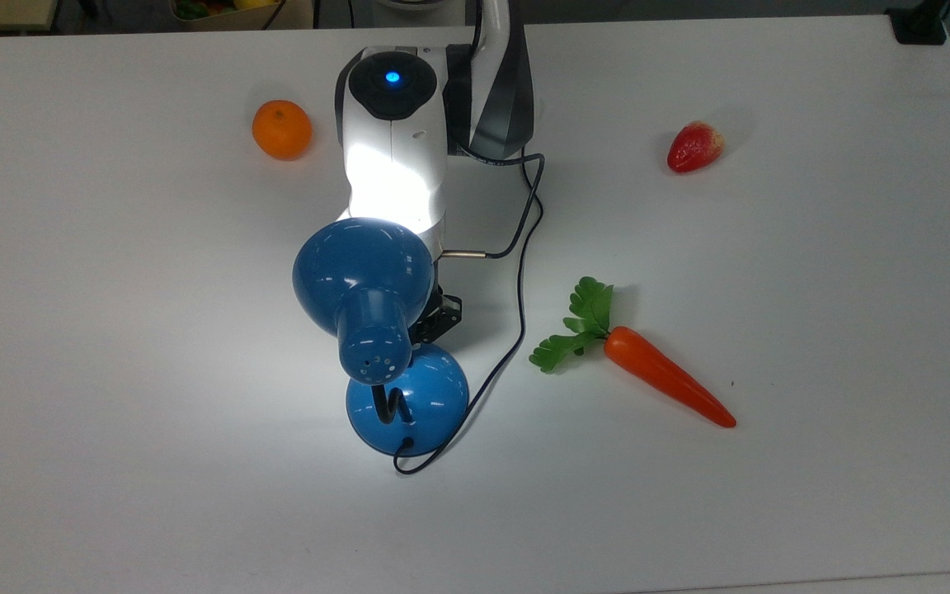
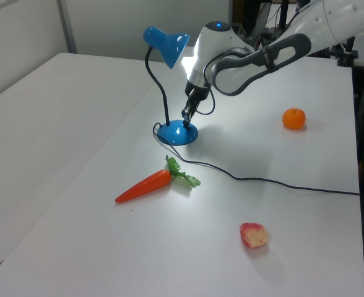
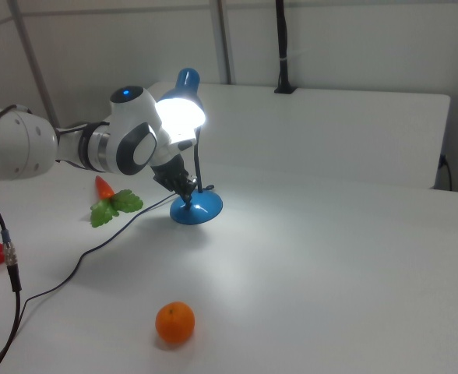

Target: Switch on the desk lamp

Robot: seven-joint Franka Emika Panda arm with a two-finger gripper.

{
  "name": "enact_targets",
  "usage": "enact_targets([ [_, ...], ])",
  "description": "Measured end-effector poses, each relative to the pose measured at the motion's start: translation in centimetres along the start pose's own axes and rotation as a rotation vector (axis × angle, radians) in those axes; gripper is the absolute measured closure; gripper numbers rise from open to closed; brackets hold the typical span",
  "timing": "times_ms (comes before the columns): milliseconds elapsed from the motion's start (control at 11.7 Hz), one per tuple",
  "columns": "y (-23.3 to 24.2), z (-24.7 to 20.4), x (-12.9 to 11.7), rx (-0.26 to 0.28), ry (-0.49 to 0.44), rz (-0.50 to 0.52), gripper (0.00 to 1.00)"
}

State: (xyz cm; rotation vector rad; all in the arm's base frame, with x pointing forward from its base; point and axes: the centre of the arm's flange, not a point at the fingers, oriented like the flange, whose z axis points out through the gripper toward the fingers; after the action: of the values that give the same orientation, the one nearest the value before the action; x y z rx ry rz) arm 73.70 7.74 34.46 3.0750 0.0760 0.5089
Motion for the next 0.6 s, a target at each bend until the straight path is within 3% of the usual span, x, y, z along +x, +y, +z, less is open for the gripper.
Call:
enact_targets([
  [427, 1.5, -5.3, -1.6, 0.015, 0.014, 0.031, 0.97],
  [598, 1.9, -7.2, -2.4, 0.027, 0.021, 0.080, 0.92],
])
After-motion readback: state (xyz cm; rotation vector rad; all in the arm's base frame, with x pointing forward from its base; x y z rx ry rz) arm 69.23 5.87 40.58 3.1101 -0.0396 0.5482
